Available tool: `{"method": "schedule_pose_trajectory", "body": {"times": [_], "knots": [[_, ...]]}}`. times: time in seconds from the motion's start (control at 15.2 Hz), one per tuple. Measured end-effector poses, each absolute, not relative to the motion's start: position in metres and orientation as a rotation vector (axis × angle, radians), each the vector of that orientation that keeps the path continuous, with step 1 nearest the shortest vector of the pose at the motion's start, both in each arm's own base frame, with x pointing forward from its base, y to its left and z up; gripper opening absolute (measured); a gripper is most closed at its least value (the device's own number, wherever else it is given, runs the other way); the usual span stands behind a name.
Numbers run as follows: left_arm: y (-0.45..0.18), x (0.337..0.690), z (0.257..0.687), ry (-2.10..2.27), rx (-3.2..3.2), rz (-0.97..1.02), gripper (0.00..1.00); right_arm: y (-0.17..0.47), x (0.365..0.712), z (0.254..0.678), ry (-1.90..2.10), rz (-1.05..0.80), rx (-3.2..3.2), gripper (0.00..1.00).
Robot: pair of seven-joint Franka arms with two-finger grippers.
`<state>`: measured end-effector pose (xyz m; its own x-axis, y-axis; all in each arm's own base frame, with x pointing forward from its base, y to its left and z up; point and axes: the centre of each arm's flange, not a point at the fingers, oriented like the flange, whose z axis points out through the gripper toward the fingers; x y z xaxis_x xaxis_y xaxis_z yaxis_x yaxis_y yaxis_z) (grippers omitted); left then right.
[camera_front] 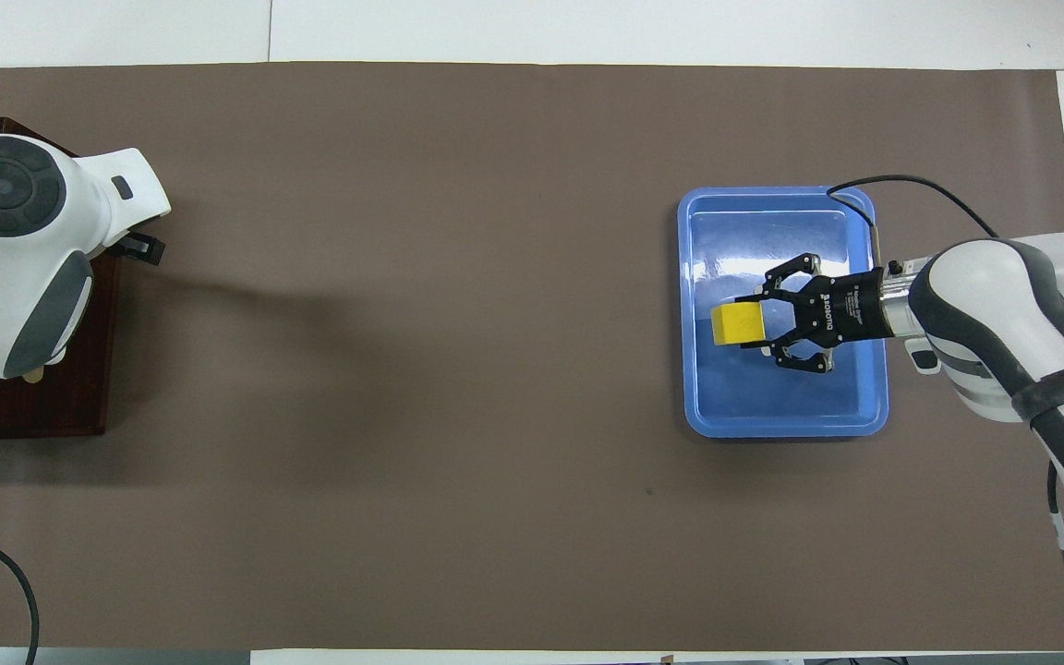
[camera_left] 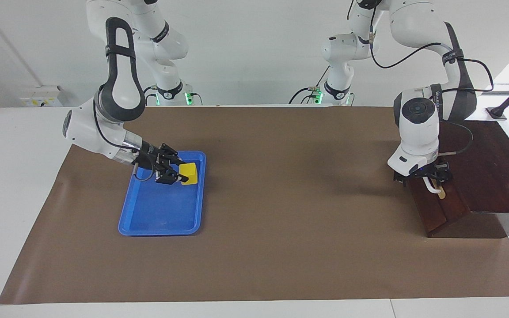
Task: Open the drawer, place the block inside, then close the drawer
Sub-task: 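Lift the cube with the right gripper toward the left gripper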
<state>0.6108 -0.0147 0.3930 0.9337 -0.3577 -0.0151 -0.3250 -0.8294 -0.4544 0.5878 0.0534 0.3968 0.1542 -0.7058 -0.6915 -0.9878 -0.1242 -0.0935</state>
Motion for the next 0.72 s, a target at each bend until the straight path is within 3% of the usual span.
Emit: {"method": "schedule_pose_trajectory", "body": {"times": [0.33,0.72], "knots": [[-0.03,0.601,0.38,0.408,-2.653,-0.1,1.0,0.086,0.604,0.465,1.667,0.731,-1.833,0.55],[-0.174,0.574,0.394,0.25,-2.834,-0.16,1.0,0.179,0.599,0.495,1.728,0.787,-1.815,0.55]]}}
